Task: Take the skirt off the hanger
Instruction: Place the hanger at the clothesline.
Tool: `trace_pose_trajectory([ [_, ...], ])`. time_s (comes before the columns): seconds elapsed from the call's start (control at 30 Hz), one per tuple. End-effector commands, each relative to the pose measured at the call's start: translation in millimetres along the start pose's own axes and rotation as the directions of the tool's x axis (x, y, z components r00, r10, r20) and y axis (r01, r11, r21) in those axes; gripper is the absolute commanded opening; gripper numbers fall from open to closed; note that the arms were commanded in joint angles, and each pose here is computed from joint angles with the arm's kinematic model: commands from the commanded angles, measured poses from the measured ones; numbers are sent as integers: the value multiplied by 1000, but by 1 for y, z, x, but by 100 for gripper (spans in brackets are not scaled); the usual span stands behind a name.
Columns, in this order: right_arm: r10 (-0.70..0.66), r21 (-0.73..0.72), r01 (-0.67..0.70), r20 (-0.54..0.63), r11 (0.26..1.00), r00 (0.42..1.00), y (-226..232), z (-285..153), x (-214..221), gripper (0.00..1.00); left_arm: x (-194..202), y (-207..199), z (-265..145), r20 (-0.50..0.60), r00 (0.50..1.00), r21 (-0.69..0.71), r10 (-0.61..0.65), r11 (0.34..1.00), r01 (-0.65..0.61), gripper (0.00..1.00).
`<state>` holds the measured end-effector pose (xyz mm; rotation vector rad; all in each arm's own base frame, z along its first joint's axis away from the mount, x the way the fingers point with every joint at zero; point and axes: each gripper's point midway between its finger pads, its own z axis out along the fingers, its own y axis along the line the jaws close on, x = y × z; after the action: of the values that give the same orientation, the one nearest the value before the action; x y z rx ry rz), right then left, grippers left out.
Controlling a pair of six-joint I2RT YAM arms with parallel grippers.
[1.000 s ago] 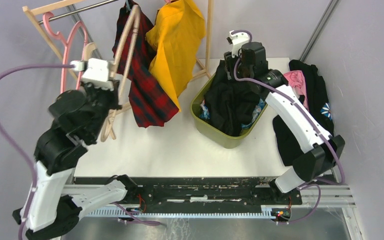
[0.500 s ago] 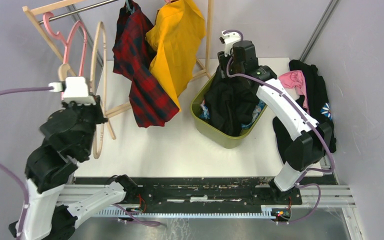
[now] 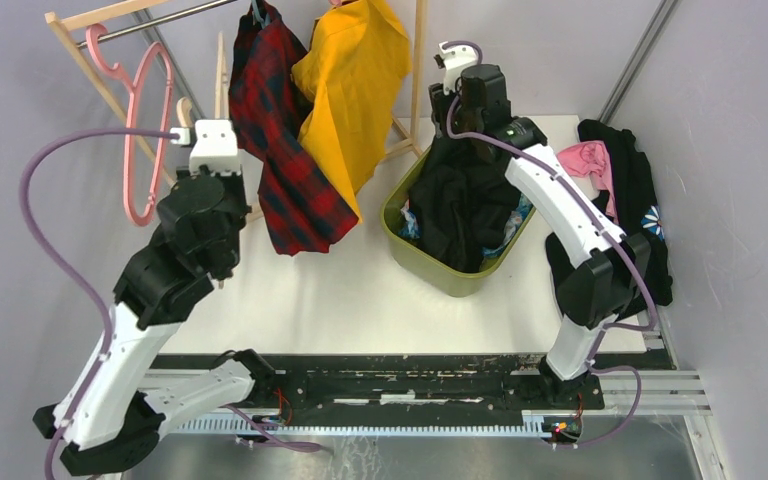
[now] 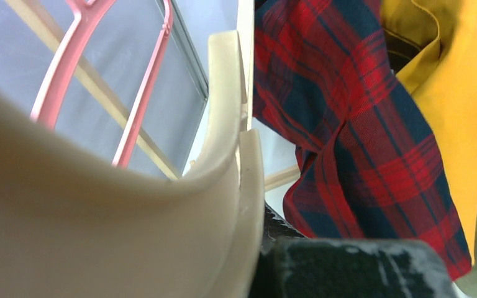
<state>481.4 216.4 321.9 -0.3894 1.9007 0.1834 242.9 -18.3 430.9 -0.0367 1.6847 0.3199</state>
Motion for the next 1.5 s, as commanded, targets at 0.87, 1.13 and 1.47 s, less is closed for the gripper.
trace_pose_trajectory([
  [0.87,324,107,-338,127,935,938,-165,26,-5,42,-73,12,199,211,977,-117,31,993,-6,3],
  [1.13,317,112,-331,129,937,940,-168,31,-7,42,-83,27,193,257,964,-182,68,983,-21,3],
  [1.47,316,113,-332,134,937,939,-167,26,-12,41,-73,56,206,253,965,-258,76,966,-9,3],
])
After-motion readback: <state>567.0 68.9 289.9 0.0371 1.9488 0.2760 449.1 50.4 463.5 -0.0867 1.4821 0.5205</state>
